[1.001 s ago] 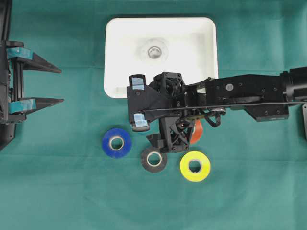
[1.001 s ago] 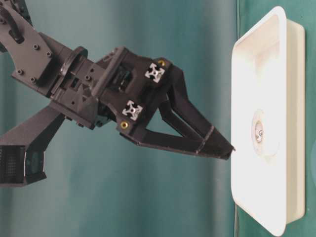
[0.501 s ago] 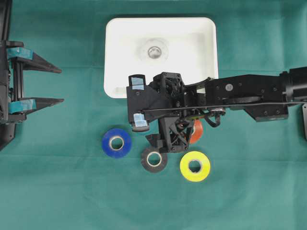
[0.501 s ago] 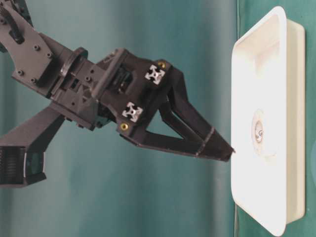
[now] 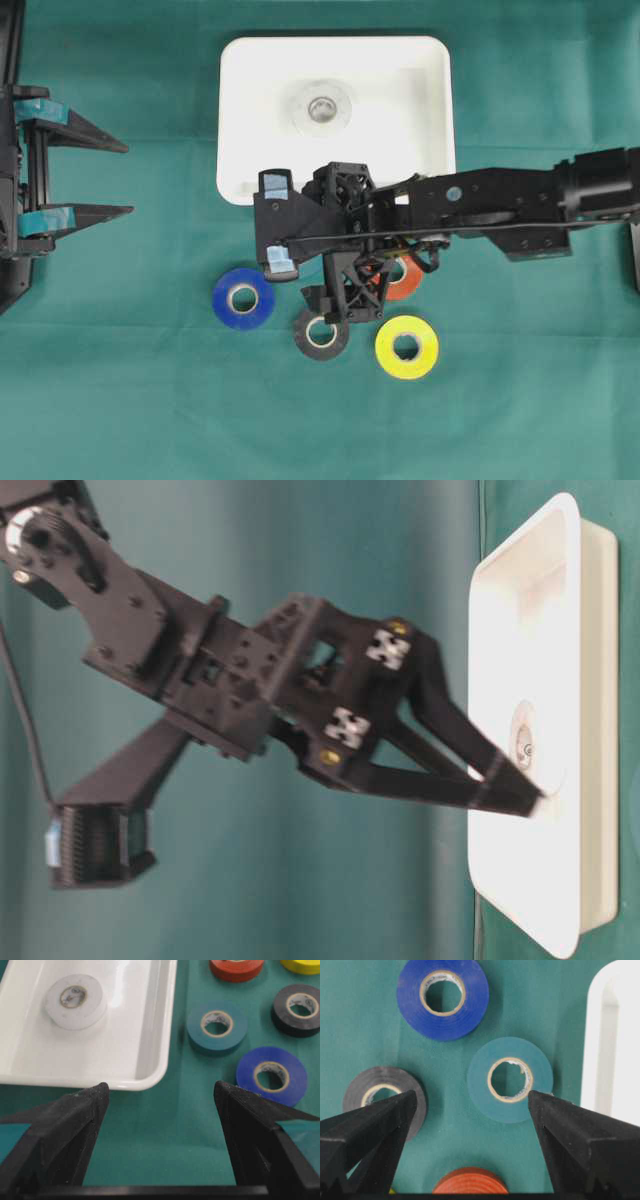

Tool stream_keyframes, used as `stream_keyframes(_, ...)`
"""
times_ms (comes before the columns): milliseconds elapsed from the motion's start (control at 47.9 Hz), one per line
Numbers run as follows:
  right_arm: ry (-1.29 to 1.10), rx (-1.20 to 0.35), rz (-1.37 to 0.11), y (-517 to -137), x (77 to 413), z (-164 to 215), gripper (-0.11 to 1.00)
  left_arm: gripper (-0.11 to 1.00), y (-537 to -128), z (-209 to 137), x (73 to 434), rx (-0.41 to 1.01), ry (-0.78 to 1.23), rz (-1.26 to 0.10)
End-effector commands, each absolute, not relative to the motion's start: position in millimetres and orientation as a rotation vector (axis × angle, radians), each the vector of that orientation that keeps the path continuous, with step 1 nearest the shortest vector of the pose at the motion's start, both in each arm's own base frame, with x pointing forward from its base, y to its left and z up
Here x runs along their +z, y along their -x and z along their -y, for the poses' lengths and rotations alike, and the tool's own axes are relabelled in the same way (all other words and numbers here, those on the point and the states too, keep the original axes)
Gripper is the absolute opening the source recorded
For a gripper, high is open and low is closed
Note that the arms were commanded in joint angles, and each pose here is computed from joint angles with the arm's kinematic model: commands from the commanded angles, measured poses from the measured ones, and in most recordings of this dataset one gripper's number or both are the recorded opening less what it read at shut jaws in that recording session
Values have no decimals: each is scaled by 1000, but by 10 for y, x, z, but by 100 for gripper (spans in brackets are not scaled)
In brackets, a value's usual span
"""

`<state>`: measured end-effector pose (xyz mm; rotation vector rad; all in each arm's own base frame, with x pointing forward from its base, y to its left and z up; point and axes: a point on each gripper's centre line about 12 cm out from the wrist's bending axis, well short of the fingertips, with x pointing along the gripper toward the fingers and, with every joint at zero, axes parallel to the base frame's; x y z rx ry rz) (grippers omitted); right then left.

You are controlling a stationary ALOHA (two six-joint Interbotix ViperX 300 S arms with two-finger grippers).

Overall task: Pick up the tape from a random location and place it into the white case.
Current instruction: 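Lower the open right gripper toward the teal tape roll's center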

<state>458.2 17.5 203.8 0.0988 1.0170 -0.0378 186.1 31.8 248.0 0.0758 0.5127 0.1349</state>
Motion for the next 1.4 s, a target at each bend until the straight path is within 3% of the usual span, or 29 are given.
stream_keyframes(0,-108,-36,-965,-4664,2144,-192,91,82,-1884,-327,2516,139,-73,-502)
stream_keyframes(1377,-188,-91,-990,-4855,1201,-127,91,82,-1883,-327,2510,139,-73,-503)
